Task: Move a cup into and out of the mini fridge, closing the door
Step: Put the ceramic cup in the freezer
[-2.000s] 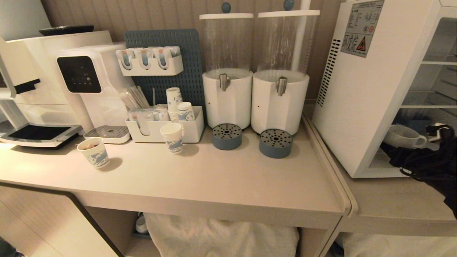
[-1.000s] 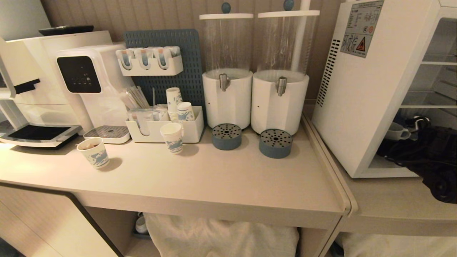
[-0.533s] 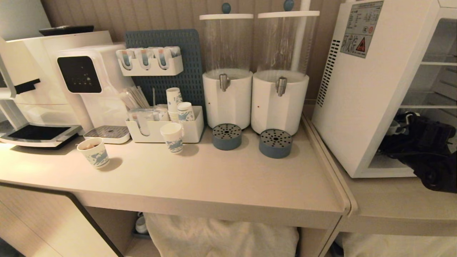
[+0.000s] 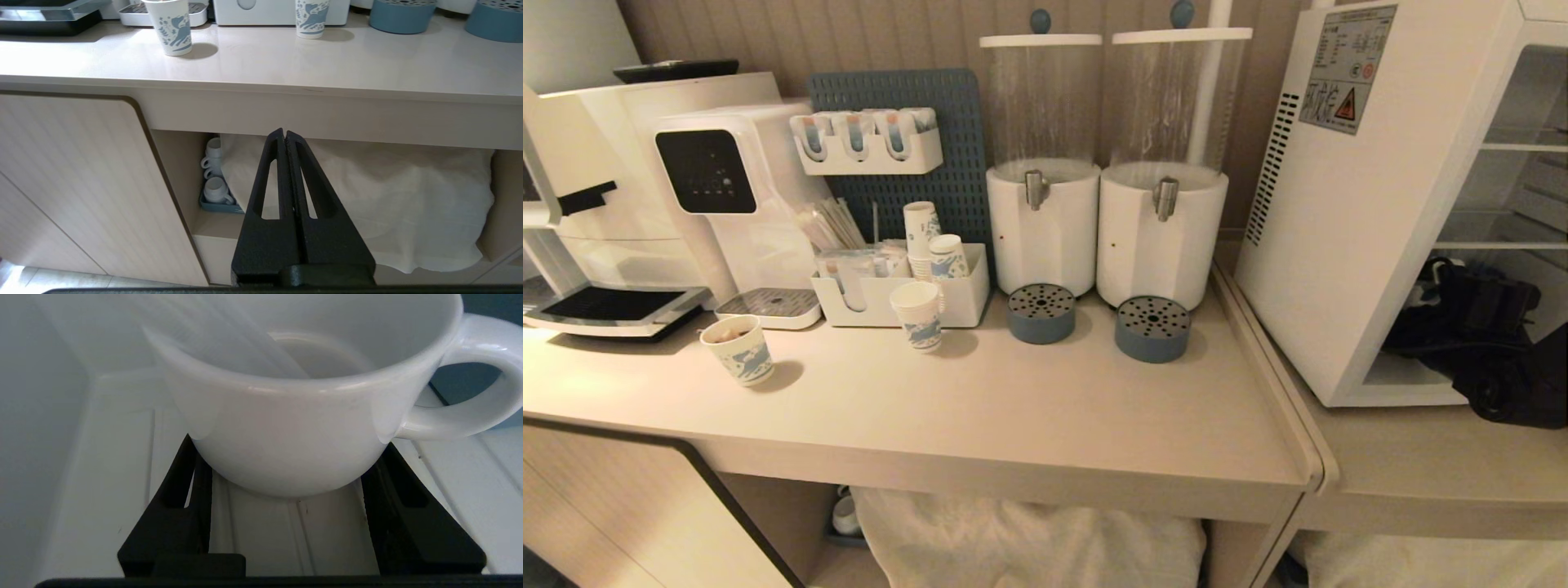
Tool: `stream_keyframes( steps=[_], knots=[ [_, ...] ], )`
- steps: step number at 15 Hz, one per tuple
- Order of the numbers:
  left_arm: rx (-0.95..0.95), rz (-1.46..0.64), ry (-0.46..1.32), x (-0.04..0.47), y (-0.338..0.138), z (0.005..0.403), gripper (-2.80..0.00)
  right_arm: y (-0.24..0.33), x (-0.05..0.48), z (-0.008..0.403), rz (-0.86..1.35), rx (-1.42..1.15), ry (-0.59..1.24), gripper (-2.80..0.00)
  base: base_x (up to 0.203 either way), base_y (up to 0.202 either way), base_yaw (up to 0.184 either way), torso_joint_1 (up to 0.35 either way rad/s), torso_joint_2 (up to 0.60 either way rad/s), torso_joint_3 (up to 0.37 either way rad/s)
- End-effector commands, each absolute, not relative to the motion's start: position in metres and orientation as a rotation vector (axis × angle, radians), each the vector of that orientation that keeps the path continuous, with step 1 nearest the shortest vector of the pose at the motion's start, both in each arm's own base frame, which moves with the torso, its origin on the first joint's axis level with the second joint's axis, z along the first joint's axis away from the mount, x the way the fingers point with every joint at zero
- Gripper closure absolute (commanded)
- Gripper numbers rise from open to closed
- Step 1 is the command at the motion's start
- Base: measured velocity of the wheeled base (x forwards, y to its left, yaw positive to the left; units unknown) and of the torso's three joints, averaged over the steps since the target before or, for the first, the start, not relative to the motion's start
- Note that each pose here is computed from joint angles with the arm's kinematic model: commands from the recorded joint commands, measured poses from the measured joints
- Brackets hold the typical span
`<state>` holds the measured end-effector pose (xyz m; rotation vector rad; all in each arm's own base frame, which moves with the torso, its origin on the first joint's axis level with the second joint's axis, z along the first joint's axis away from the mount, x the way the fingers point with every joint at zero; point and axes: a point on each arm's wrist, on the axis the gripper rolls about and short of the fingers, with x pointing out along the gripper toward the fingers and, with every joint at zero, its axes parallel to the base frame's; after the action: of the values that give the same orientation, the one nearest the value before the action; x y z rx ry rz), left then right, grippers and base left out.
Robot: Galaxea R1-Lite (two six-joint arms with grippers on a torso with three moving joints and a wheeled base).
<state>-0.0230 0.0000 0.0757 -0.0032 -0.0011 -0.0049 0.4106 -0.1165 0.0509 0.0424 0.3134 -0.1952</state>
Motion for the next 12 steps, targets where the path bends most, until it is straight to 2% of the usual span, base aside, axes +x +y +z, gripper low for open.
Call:
stream_keyframes(
  steps=[1,12],
  knots=[
    [-0.003,-0.005,0.001,-0.023,0.0,0.076,0.0,-0.117,0.411,0.047,-0.194,0.046,0.323,0.0,0.0,0.0,0.0,0.0,0.0,0.0],
    [-0.003,-0.006,0.0,-0.023,0.0,0.076,0.0,-0.116,0.413,0.036,-0.189,0.04,0.344,0.0,0.0,0.0,0.0,0.0,0.0,0.0]
  ],
)
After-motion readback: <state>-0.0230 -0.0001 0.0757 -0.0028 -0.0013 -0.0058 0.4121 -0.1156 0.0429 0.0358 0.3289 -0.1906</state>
